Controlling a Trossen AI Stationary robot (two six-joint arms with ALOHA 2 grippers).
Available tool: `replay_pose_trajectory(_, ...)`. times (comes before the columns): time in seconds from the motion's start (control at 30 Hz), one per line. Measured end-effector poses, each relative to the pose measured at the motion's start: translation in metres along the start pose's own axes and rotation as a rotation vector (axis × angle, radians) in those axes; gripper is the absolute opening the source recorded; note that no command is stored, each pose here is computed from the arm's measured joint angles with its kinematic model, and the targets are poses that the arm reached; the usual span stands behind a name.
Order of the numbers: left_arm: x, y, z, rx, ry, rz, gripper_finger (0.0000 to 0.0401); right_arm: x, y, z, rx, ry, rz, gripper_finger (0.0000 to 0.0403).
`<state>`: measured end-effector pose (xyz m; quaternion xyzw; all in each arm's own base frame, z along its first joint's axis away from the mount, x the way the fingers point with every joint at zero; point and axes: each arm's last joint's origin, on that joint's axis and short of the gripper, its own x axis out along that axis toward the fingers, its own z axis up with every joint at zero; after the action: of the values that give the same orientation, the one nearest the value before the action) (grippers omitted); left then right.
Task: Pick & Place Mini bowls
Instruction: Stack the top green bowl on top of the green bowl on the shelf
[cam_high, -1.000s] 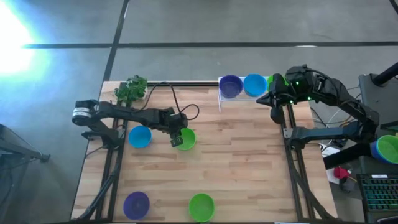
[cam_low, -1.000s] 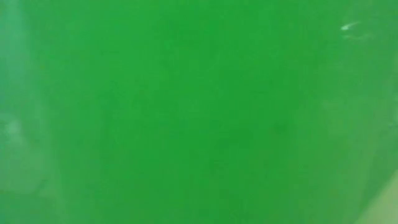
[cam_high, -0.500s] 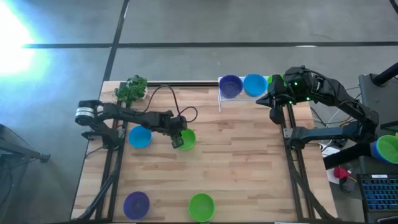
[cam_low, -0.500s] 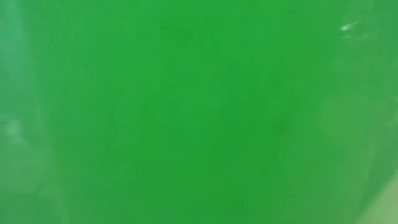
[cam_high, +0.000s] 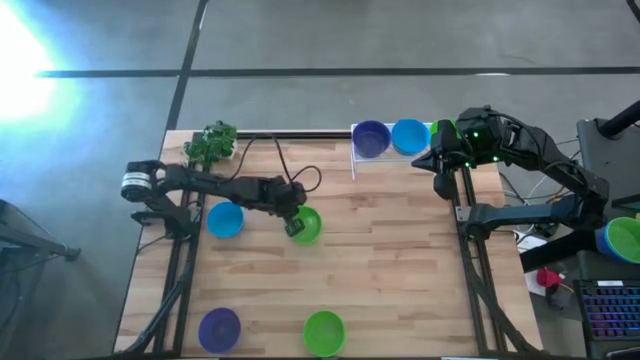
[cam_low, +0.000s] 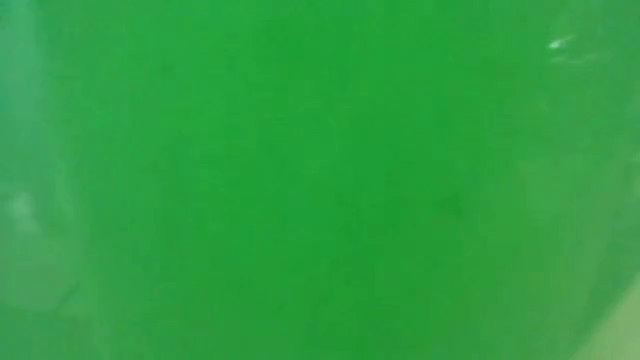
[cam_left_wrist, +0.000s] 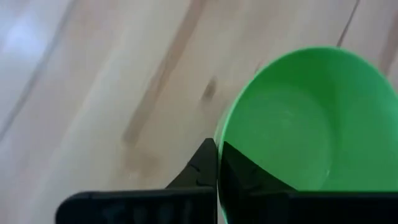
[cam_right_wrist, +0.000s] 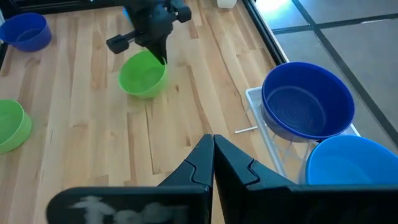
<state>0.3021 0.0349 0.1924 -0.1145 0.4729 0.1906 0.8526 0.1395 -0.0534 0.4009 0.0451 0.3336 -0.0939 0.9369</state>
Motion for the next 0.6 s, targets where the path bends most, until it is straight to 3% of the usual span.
replay_pose_trajectory(0.33,-0.034,-0.013,0.058,-0.048,-0.192,-0.071,0.0001,0.000,0.000,0.000,0.000,0.000,-0.001,0.0008)
replay_pose_trajectory(0.6,-0.019,-0.028,0.099,-0.015,-0.199,-0.098,0.0000,-0.001,0.000,0.000,0.000,-0.001,-0.002,0.0008)
